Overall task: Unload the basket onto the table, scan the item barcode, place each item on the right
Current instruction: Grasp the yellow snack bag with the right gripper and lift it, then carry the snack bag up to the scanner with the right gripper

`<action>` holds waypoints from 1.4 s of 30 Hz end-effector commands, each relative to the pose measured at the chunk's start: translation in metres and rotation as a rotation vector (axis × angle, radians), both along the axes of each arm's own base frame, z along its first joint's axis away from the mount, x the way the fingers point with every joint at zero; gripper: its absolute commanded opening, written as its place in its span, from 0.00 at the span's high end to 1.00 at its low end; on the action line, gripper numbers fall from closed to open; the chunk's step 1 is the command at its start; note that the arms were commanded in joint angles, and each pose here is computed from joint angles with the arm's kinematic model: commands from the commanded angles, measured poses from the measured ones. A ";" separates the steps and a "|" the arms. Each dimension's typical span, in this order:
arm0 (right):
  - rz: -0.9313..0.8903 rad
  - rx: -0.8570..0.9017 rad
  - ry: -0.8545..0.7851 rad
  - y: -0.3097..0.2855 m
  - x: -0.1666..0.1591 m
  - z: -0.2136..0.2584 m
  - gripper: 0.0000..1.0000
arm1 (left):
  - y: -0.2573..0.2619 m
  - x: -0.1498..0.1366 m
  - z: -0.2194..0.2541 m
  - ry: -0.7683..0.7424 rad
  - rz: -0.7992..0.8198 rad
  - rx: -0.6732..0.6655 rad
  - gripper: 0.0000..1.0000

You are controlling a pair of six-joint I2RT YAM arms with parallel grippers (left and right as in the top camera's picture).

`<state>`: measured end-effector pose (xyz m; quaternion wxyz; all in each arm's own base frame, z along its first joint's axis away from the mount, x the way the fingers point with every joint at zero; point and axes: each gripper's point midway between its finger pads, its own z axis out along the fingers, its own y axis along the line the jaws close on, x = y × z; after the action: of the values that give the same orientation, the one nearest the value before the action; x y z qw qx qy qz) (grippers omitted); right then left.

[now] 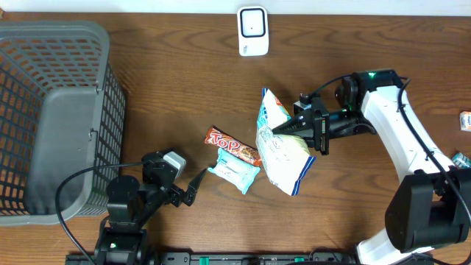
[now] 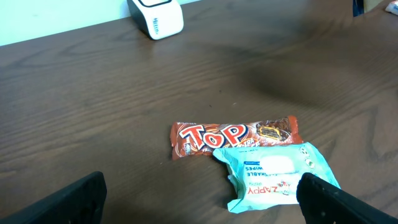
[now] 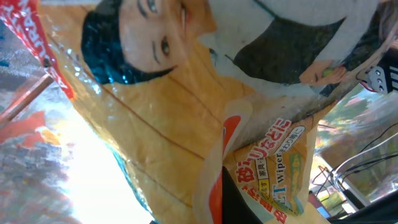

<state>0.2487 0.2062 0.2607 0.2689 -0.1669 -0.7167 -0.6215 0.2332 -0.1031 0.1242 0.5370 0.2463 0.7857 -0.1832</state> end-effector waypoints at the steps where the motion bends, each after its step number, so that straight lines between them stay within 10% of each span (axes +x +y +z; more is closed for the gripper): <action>1: -0.028 0.022 0.046 -0.002 0.002 0.007 0.99 | 0.001 0.000 -0.002 0.008 0.011 -0.005 0.02; 15: -0.054 -0.007 0.058 -0.012 0.008 0.003 0.99 | 0.001 0.000 -0.002 0.008 0.011 -0.005 0.02; 24: 0.044 -0.355 -0.010 -0.040 0.001 -0.059 0.99 | 0.001 0.000 -0.002 0.008 0.011 -0.005 0.02; 35: -0.109 -0.562 -0.387 -0.049 0.090 -0.098 0.99 | 0.001 0.000 -0.002 0.008 0.011 -0.005 0.02; 42: -0.309 -1.011 -0.469 -0.088 0.146 -0.132 0.99 | 0.001 0.000 -0.002 0.008 0.011 -0.005 0.02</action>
<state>0.3794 0.1413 0.1423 -0.0556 -0.1619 -0.9170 -0.3602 0.2332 -0.1031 0.1242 0.5370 0.2463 0.7857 -0.1832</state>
